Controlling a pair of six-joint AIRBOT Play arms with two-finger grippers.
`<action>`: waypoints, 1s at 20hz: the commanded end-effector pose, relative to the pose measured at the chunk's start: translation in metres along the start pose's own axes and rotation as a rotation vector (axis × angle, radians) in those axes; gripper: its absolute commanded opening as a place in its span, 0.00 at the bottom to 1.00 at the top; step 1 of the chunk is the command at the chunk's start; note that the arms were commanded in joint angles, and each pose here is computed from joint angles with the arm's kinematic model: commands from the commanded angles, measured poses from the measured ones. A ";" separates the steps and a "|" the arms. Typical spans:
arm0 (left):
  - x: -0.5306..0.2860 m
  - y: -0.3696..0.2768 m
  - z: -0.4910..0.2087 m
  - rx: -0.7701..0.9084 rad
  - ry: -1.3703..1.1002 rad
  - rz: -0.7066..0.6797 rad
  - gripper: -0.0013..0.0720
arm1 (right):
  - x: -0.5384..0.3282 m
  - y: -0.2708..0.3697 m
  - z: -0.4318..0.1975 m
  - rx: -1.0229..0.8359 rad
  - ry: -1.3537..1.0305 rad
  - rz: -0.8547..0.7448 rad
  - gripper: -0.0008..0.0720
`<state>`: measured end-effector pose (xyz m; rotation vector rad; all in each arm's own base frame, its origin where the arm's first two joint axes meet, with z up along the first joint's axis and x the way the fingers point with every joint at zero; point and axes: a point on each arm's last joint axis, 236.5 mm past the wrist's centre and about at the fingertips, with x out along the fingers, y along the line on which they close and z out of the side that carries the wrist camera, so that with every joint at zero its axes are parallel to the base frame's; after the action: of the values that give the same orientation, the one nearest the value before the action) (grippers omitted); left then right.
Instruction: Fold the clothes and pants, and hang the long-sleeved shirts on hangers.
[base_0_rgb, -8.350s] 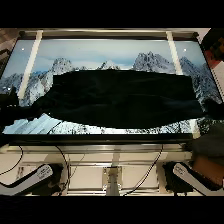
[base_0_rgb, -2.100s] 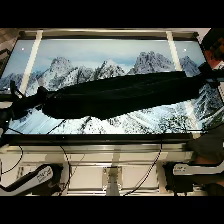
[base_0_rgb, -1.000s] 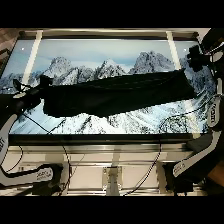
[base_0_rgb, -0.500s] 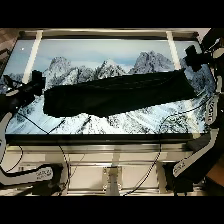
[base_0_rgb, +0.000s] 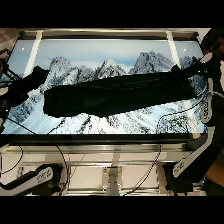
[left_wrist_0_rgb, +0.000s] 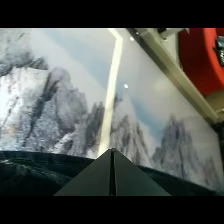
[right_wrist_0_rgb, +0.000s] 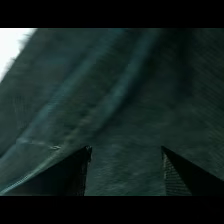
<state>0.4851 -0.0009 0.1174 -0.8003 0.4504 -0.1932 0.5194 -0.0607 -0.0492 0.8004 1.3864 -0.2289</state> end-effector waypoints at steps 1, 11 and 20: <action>-0.014 -0.030 0.001 0.070 0.003 -0.056 0.05 | 0.010 -0.016 -0.003 0.059 -0.013 -0.122 0.69; -0.017 -0.037 -0.002 0.076 0.016 -0.076 0.05 | 0.030 0.023 0.025 0.131 -0.155 -0.019 0.66; -0.017 -0.037 -0.002 0.076 0.015 -0.075 0.05 | 0.049 0.021 0.019 0.140 -0.123 -0.030 0.44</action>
<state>0.4692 -0.0214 0.1476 -0.7435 0.4261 -0.2837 0.5600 -0.0454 -0.0826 0.8650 1.2568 -0.3902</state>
